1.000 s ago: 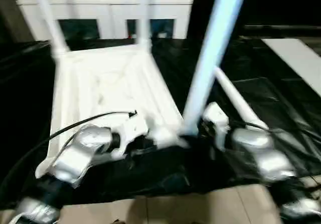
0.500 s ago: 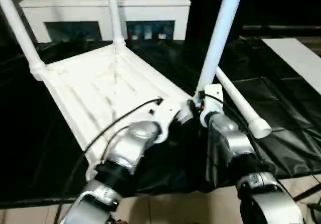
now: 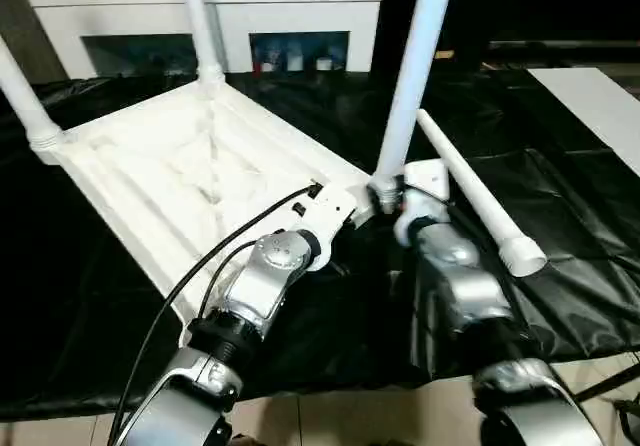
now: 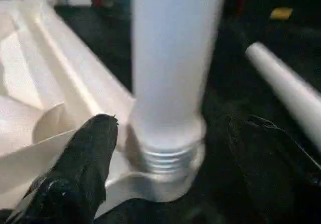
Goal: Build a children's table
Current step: Rotate leg to tighten, then rotate table base
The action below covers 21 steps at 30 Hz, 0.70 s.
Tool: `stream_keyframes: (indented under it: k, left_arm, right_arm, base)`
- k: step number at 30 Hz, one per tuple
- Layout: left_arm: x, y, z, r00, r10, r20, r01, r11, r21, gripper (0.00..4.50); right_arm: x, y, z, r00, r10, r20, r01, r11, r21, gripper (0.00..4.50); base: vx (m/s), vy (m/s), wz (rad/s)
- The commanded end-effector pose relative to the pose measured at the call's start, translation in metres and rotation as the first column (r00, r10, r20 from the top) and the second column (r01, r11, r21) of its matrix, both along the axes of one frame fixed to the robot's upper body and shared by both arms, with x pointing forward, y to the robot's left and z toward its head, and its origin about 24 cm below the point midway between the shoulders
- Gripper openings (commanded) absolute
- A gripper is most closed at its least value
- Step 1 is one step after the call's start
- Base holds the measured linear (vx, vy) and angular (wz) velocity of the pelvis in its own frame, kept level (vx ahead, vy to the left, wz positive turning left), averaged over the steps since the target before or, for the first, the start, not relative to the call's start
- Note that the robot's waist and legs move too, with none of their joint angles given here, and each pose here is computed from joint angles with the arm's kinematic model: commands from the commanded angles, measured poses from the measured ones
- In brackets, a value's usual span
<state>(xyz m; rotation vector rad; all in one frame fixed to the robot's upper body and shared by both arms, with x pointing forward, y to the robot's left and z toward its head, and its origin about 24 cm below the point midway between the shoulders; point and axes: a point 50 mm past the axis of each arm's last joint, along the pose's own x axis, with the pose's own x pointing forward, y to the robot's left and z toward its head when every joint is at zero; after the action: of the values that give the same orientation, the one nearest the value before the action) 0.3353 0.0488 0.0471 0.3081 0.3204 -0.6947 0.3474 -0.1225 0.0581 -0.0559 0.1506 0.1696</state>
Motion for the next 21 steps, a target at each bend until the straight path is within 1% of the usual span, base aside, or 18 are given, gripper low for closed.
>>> stream_keyframes:
  k: [1, 2, 3, 4, 5, 6, 7, 8, 10, 12, 13, 14, 16, 17, 18, 19, 20, 21]
  left_arm:
    - [0.008, 0.000, 0.014, 0.998, 0.016, 0.059, -0.011, 0.997, -0.082, 0.55]
    - [0.010, 0.001, 0.019, 0.999, 0.027, 0.047, -0.021, 0.991, -0.129, 0.55]
    - [0.010, 0.001, 0.019, 0.999, 0.027, 0.047, -0.021, 0.991, -0.129, 0.55]
    - [0.011, 0.003, 0.022, 0.998, 0.037, 0.053, -0.029, 0.989, -0.142, 0.58]
    - [0.013, 0.009, 0.030, 0.996, 0.045, 0.080, -0.031, 0.986, -0.164, 0.79]
    - [0.013, 0.011, 0.032, 0.995, 0.046, 0.087, -0.031, 0.986, -0.166, 0.79]
    - [0.014, 0.020, 0.038, 0.992, 0.059, 0.109, -0.041, 0.986, -0.161, 0.96]
    - [0.015, 0.032, 0.043, 0.986, 0.091, 0.137, -0.071, 0.987, -0.147, 0.98]
    - [0.015, 0.040, 0.045, 0.985, 0.110, 0.136, -0.089, 0.985, -0.151, 1.07]
    - [0.013, 0.061, 0.048, 0.980, 0.150, 0.130, -0.134, 0.983, -0.121, 1.17]
    - [0.013, 0.067, 0.049, 0.979, 0.159, 0.128, -0.145, 0.983, -0.109, 1.29]
    - [0.010, 0.089, 0.050, 0.974, 0.191, 0.118, -0.185, 0.981, -0.061, 1.36]
    - [0.005, 0.116, 0.052, 0.966, 0.236, 0.109, -0.237, 0.971, 0.004, 1.36]
    - [0.001, 0.140, 0.051, 0.957, 0.276, 0.093, -0.283, 0.956, 0.076, 1.55]
    - [-0.003, 0.166, 0.052, 0.941, 0.325, 0.093, -0.336, 0.928, 0.160, 1.69]
    - [-0.004, 0.174, 0.053, 0.935, 0.341, 0.096, -0.353, 0.917, 0.186, 1.69]
    - [-0.010, 0.202, 0.057, 0.911, 0.396, 0.113, -0.411, 0.867, 0.283, 1.76]
    - [-0.015, 0.220, 0.061, 0.895, 0.429, 0.120, -0.443, 0.828, 0.343, 1.86]
  right_arm:
    - [-0.005, -0.009, -0.004, 0.999, -0.030, -0.018, 0.030, 1.000, -0.005, 3.89]
    - [-0.007, -0.012, -0.006, 0.999, -0.038, -0.025, 0.038, 0.999, -0.018, 3.89]
    - [-0.007, -0.012, -0.006, 0.999, -0.038, -0.025, 0.038, 0.999, -0.018, 3.89]
    - [-0.008, -0.013, -0.008, 0.999, -0.044, -0.032, 0.043, 0.999, -0.024, 3.89]
    - [-0.010, -0.015, -0.011, 0.997, -0.059, -0.043, 0.058, 0.998, -0.019, 3.89]
    - [-0.010, -0.015, -0.012, 0.997, -0.062, -0.047, 0.061, 0.998, -0.018, 3.89]
    - [-0.011, -0.014, -0.013, 0.996, -0.068, -0.050, 0.067, 0.998, -0.013, 3.89]
    - [-0.012, -0.014, -0.012, 0.996, -0.072, -0.049, 0.072, 0.997, -0.009, 3.89]
    - [-0.013, -0.013, -0.013, 0.996, -0.066, -0.056, 0.065, 0.998, -0.009, 3.89]
    - [-0.014, -0.010, -0.015, 0.996, -0.051, -0.074, 0.049, 0.999, -0.017, 3.89]
    - [-0.014, -0.010, -0.015, 0.996, -0.046, -0.080, 0.045, 0.999, -0.018, 3.89]
    - [-0.014, -0.008, -0.019, 0.994, -0.032, -0.102, 0.030, 0.999, -0.026, 3.89]
    - [-0.014, -0.005, -0.023, 0.992, -0.019, -0.127, 0.013, 0.999, -0.045, 3.89]
    - [-0.013, -0.003, -0.025, 0.990, -0.008, -0.144, 0.002, 0.999, -0.039, 3.89]
    - [-0.011, -0.001, -0.027, 0.987, -0.002, -0.158, -0.005, 0.999, -0.044, 3.89]
    - [-0.011, 0.000, -0.028, 0.987, -0.001, -0.161, -0.007, 0.999, -0.050, 3.89]
    - [-0.009, 0.002, -0.029, 0.985, 0.001, -0.171, -0.012, 0.998, -0.061, 3.89]
    - [-0.007, 0.004, -0.029, 0.984, 0.006, -0.177, -0.016, 0.998, -0.056, 3.89]
  base:
    - [0.000, 0.000, 0.00]
    - [0.000, 0.000, 0.00]
    - [0.000, 0.000, 0.00]
    - [0.000, 0.000, 0.00]
    - [0.000, 0.000, 0.00]
    - [0.000, 0.000, 0.00]
    - [0.000, 0.000, 0.00]
    - [0.000, 0.000, 0.00]
    - [0.000, 0.000, 0.00]
    - [0.000, 0.000, 0.00]
    - [0.000, 0.000, 0.00]
    - [0.000, 0.000, 0.00]
    - [0.000, 0.000, 0.00]
    - [0.000, 0.000, 0.00]
    - [0.000, 0.000, 0.00]
    - [0.000, 0.000, 0.00]
    - [0.000, 0.000, 0.00]
    - [0.000, 0.000, 0.00]
